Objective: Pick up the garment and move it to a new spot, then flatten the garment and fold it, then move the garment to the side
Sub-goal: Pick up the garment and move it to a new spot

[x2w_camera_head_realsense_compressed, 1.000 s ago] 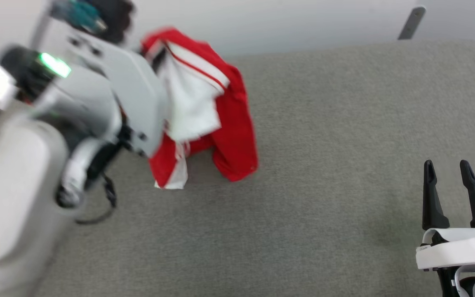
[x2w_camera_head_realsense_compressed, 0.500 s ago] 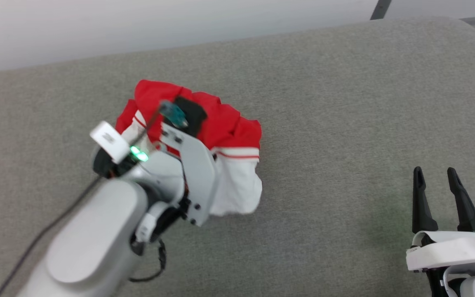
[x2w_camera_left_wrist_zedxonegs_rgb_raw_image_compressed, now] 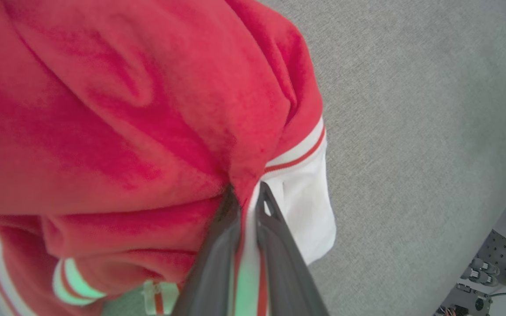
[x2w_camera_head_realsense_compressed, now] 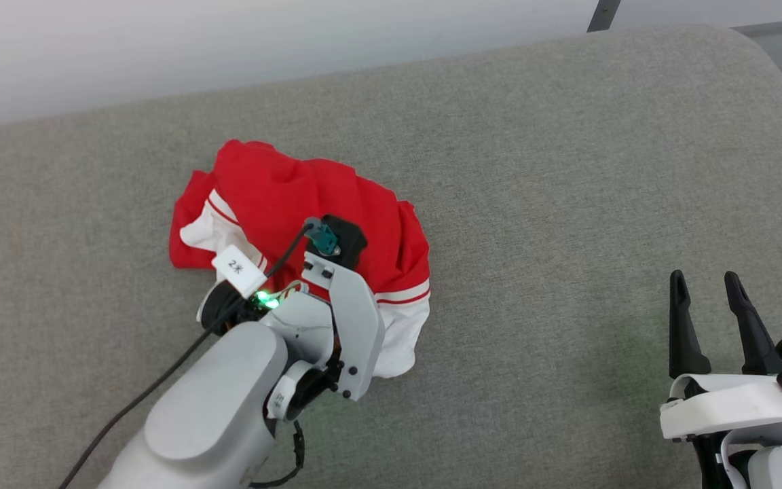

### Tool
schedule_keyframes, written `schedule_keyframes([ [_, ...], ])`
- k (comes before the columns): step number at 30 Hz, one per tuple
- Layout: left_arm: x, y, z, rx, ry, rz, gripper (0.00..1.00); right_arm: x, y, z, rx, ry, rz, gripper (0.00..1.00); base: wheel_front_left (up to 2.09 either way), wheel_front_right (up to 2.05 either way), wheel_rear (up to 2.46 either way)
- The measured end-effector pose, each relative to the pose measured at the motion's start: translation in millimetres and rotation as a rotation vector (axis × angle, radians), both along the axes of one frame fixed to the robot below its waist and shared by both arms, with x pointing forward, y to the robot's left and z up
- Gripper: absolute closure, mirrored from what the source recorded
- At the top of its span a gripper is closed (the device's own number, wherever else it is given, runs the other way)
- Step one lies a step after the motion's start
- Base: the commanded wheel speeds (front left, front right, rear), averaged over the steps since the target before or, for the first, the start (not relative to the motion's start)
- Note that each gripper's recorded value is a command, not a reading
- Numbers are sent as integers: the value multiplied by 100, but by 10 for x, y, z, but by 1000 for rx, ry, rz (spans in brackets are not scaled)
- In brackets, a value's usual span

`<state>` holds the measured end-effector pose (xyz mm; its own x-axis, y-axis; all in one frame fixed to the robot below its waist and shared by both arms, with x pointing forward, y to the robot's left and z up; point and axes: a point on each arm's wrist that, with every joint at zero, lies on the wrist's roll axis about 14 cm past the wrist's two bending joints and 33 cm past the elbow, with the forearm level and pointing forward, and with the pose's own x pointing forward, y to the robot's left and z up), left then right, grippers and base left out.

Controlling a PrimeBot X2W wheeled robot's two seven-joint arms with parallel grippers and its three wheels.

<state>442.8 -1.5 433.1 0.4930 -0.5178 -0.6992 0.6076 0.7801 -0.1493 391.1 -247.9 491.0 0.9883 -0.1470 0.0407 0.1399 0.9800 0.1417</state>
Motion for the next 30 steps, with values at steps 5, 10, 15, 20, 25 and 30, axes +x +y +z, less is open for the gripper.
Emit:
schedule_keyframes([
  [5, -27, 21, -93, 19, 16, -9, 70, 4, 4, 41, 0, -13, 1, 0, 0, 0, 0],
  [10, 21, -44, 21, -30, -22, -8, 0, 10, 48, 47, 4, -16, 13, 0, 0, 0, 0],
  [15, 55, -41, 205, -76, -66, -2, 0, 26, 113, 111, 1, -35, 35, 0, 0, 0, 0],
  [20, 81, 6, 533, -150, -144, 12, 0, 13, 187, 192, -15, -54, 68, 0, 0, 0, 0],
  [25, 85, 188, 908, -221, -261, 66, 0, -30, 265, 283, -30, -76, 105, 0, 0, 0, 0],
  [30, 62, 503, 1308, -278, -428, 146, 0, -75, 367, 390, -32, -106, 142, 0, 0, 0, 0],
])
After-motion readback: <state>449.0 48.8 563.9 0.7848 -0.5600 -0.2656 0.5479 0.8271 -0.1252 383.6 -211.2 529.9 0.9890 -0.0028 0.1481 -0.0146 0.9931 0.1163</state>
